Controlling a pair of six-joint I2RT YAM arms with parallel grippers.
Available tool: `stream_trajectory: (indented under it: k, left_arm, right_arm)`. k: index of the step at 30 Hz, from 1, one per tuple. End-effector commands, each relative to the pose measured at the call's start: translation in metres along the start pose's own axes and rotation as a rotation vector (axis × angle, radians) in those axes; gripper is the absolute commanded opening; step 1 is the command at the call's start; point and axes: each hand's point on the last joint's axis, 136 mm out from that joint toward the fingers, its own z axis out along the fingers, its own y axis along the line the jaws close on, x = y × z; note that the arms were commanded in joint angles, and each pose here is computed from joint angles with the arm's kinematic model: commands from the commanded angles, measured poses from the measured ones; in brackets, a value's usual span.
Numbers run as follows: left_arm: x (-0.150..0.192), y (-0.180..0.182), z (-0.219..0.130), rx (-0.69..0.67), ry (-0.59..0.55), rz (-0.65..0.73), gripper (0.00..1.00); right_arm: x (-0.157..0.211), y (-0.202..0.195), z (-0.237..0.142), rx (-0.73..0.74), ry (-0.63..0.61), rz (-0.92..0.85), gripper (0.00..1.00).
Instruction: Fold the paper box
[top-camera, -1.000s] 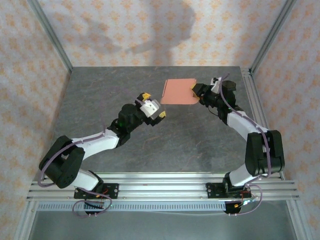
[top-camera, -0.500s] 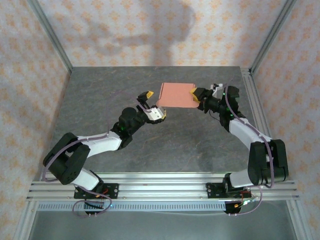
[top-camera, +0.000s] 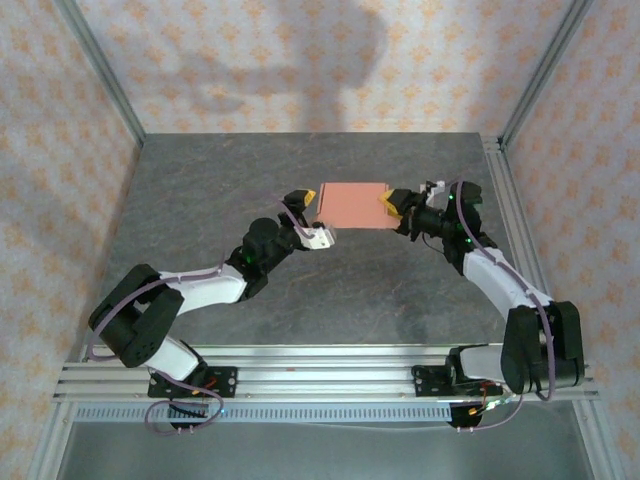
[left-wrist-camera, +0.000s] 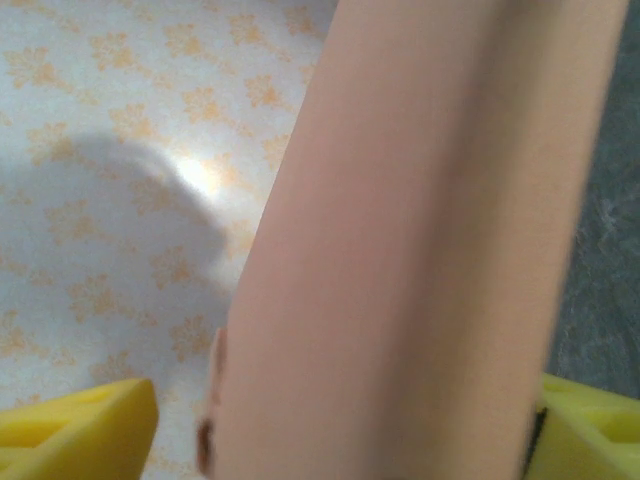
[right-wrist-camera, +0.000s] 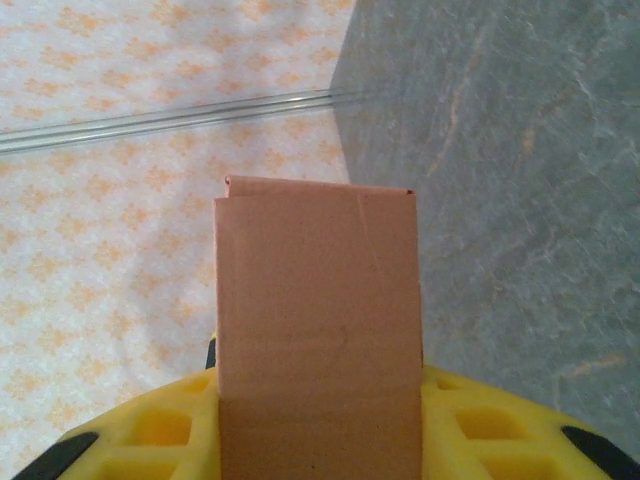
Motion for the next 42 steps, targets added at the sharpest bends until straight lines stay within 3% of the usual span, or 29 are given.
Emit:
stream_trajectory:
  k: [1,5,21,24,30,34,36,42]
  left_arm:
    - [-0.013,0.011,-0.007,-0.006,-0.028,0.045,0.79]
    - [-0.014,0.009,-0.009,0.02,-0.024,0.04,0.68]
    - [-0.019,0.004,-0.014,0.074,-0.035,0.061,0.5]
    - [-0.017,0.002,-0.014,0.088,-0.025,0.061,0.42]
    - [-0.016,-0.005,-0.014,0.122,-0.019,0.05,0.35]
    - [-0.015,-0.01,-0.014,0.151,-0.011,0.029,0.32]
    - [-0.013,-0.017,-0.015,0.213,0.01,0.024,0.27]
    - [-0.004,-0.026,-0.011,0.246,0.052,-0.051,0.27]
  right_arm:
    - [0.013,-0.002,-0.006,0.035,0.049,-0.018,0.38]
    - [0.016,-0.007,-0.006,0.05,0.064,-0.009,0.38]
    - [0.008,-0.004,-0.005,0.045,0.028,0.001,0.38]
    - [0.007,-0.003,-0.004,0.044,0.025,0.004,0.38]
    - [0.005,-0.007,-0.003,0.053,0.016,0.016,0.39]
    - [0.002,-0.006,-0.003,0.052,0.004,0.013,0.44]
    - [0.0,-0.003,-0.003,0.043,-0.009,0.0,0.52]
    - [-0.012,0.004,-0.005,0.026,-0.086,-0.034,0.75]
